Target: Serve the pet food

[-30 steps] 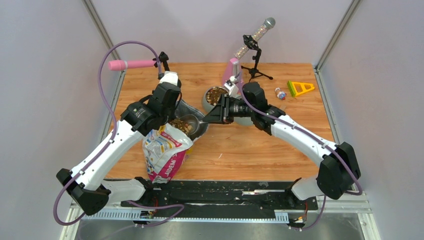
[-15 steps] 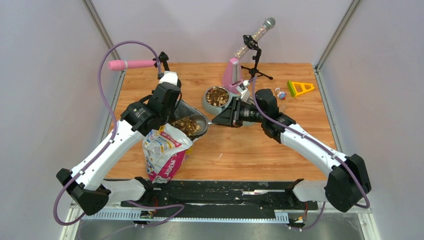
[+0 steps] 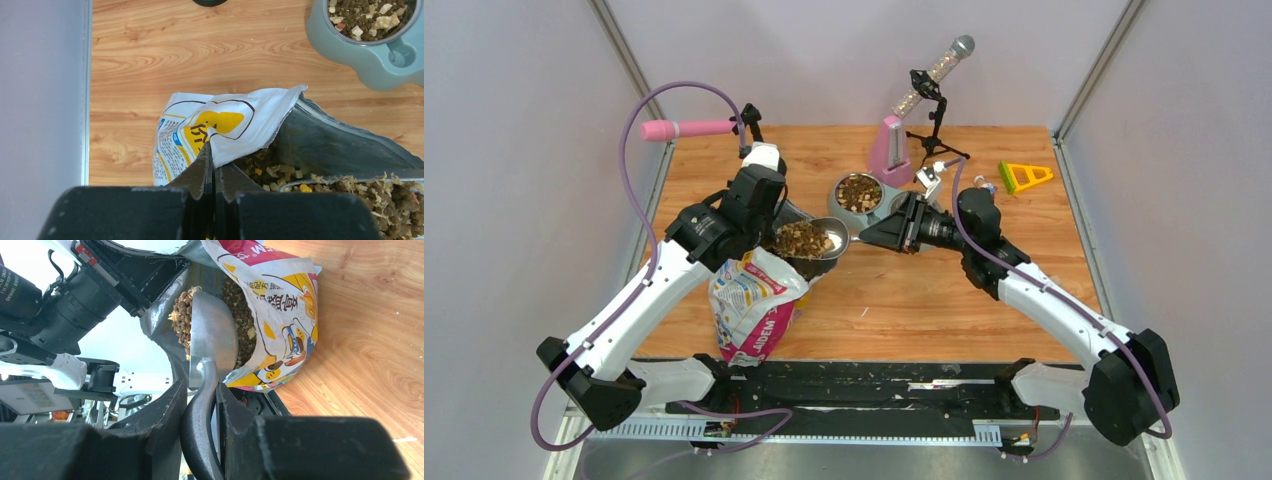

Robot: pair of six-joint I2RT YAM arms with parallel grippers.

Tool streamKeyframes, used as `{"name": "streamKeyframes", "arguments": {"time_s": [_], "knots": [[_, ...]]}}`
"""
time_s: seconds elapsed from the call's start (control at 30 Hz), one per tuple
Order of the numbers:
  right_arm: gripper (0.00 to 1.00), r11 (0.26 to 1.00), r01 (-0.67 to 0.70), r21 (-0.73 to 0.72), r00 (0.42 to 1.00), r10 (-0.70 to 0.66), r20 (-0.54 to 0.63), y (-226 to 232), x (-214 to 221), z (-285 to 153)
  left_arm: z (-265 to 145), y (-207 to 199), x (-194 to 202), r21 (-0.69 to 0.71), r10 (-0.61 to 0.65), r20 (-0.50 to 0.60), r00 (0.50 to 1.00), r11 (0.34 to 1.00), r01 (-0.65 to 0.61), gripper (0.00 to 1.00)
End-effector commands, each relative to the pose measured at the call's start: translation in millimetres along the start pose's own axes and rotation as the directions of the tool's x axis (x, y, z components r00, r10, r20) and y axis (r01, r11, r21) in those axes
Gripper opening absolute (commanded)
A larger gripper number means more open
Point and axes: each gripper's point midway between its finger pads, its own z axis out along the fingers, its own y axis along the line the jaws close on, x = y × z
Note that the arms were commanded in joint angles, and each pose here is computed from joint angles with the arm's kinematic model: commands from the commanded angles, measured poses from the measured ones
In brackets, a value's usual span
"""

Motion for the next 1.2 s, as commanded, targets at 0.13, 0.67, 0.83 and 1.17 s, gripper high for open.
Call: {"name": "streamKeyframes", "arguments": {"time_s": [0.13,0.67,0.83,1.17], "knots": [[0.00,0.993,0.033,-0.113,0.994,-0.021,0.105,27,-19,-9,-20,7,-60,0.030,-0.168,0.215,0.962,0.986,0.165,0.00],[0.00,0.992,-0.028,-0.126,0.987,0.048,0.156,19,-25,-4,-17,3,-59,0.038,-0.171,0.206,0.964,0.985,0.167,0.00],[0.00,0.990,-0.028,-0.139,0.991,0.045,0.125,22,-20,-3,-14,2,-57,0.028,-0.164,0.196,0.967,0.986,0.162,0.00],[0.00,0.997,-0.031,-0.075,0.988,0.041,0.146,14,-19,-9,-17,5,-59,0.030,-0.173,0.210,0.962,0.985,0.170,0.00]]}}
